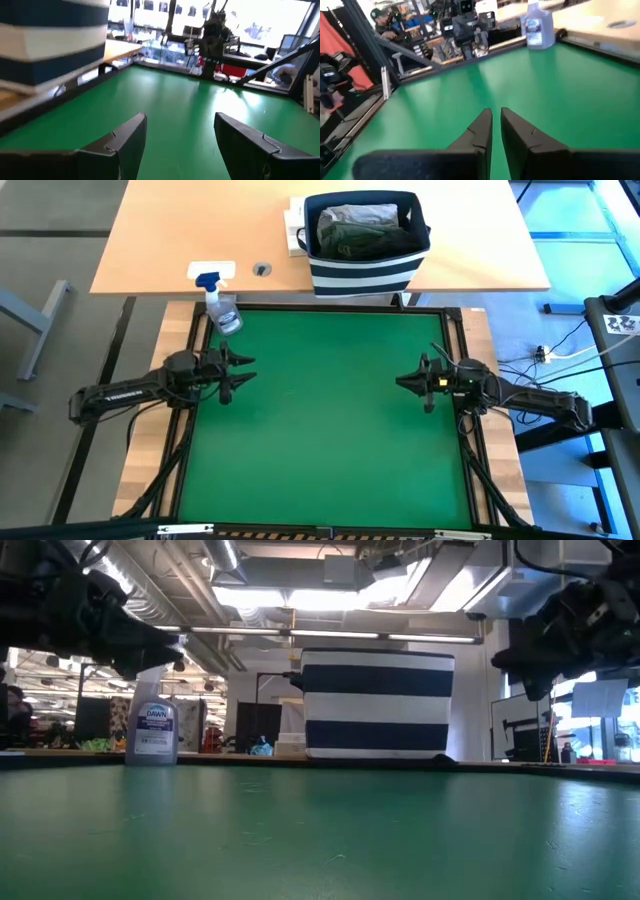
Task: Fold Laundry from Bin
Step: Return to Home Position
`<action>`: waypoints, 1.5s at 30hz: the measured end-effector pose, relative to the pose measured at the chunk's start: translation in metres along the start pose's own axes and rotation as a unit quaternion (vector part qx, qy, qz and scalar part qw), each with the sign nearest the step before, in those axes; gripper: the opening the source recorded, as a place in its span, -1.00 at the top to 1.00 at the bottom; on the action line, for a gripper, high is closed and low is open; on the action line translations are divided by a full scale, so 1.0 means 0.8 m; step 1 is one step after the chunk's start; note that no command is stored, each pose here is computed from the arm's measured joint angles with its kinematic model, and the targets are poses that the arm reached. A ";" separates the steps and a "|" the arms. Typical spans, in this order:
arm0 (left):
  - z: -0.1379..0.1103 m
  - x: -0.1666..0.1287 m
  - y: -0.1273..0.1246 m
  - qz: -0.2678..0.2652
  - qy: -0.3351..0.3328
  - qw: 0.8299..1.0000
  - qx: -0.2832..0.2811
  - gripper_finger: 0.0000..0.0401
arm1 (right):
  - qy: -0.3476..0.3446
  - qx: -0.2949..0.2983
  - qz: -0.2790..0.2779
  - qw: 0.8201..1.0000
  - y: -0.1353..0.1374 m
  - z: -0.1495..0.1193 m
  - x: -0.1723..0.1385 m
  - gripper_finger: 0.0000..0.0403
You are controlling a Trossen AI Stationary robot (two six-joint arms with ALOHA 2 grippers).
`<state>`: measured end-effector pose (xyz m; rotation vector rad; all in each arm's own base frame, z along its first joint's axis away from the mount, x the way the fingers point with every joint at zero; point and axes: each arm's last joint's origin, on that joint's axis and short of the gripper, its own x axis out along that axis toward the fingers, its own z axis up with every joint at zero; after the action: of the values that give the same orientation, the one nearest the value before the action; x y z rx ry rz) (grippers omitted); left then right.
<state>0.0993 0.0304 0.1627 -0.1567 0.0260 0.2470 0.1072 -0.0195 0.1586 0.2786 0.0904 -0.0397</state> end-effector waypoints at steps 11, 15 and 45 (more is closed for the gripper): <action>-0.003 -0.001 0.001 0.008 0.011 1.000 0.000 -0.12 | 0.014 0.053 0.034 0.998 0.003 -0.001 -0.003 0.80; -0.003 -0.001 0.001 0.008 0.011 1.000 0.000 -0.12 | 0.014 0.053 0.033 0.998 0.003 -0.001 -0.003 0.80; -0.003 -0.001 0.001 0.008 0.012 1.000 0.000 -0.12 | 0.015 0.053 0.032 0.998 0.003 -0.001 -0.003 0.80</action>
<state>0.0984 0.0305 0.1605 -0.1597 0.0503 0.2618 0.1050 -0.0171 0.1585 0.3883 0.1086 0.0230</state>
